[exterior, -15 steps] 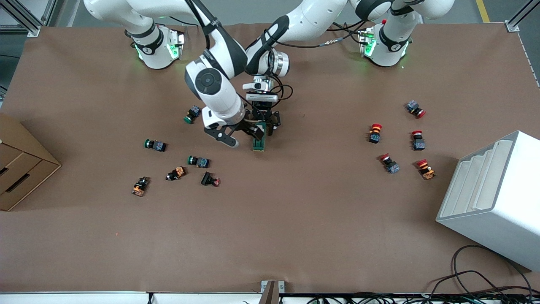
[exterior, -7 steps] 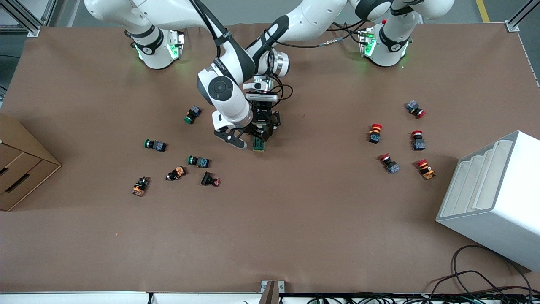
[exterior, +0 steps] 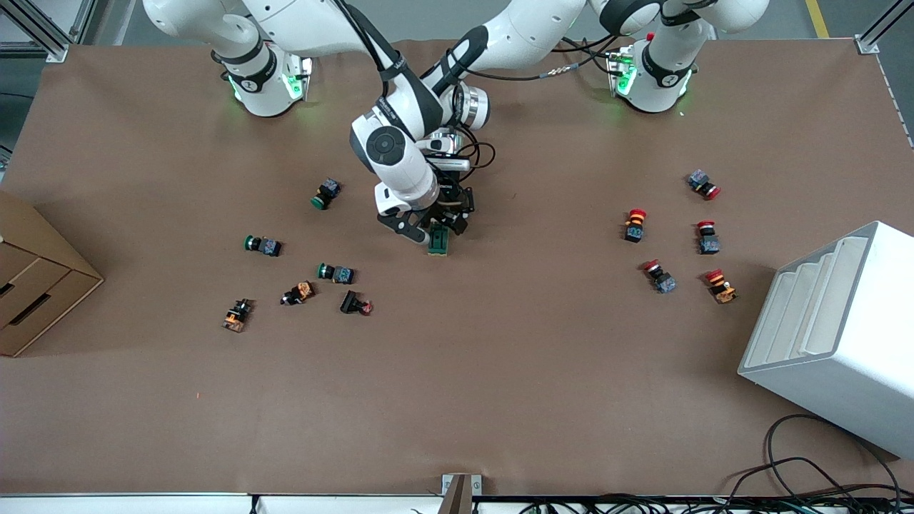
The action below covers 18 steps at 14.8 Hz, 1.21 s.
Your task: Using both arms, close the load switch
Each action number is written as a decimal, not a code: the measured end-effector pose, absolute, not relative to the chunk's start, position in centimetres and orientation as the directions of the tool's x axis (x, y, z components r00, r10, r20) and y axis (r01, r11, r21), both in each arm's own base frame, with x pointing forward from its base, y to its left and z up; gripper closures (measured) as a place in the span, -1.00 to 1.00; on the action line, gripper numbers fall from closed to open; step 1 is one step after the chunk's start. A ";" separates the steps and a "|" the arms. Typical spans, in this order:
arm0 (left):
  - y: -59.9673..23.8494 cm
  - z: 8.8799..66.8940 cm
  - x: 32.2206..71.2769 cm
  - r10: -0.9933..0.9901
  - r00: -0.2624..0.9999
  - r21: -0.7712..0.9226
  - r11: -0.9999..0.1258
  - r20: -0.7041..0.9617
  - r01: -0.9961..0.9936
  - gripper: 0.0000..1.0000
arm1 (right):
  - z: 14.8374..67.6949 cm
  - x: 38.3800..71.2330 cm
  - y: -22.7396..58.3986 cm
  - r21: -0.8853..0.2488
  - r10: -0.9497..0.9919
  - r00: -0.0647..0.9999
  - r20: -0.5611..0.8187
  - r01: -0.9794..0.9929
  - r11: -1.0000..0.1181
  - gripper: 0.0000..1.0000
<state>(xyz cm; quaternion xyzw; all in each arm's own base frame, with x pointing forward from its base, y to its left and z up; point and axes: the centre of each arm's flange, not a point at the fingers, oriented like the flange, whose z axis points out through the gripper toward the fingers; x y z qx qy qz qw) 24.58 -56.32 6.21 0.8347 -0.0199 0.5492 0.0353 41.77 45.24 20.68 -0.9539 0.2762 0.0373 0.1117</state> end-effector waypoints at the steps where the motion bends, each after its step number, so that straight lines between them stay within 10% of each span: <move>1: -56.3 6.2 24.6 0.009 0.396 0.040 -0.997 0.918 -0.071 -1.00 | 20.6 41.5 45.4 -0.194 -0.521 0.842 -0.138 -0.539 -0.820 -1.00; 18: -56.3 6.2 24.6 0.011 0.395 0.042 -0.997 0.918 -0.069 -1.00 | 21.3 42.5 45.9 -0.273 -0.598 0.789 -0.138 -0.611 -0.743 -1.00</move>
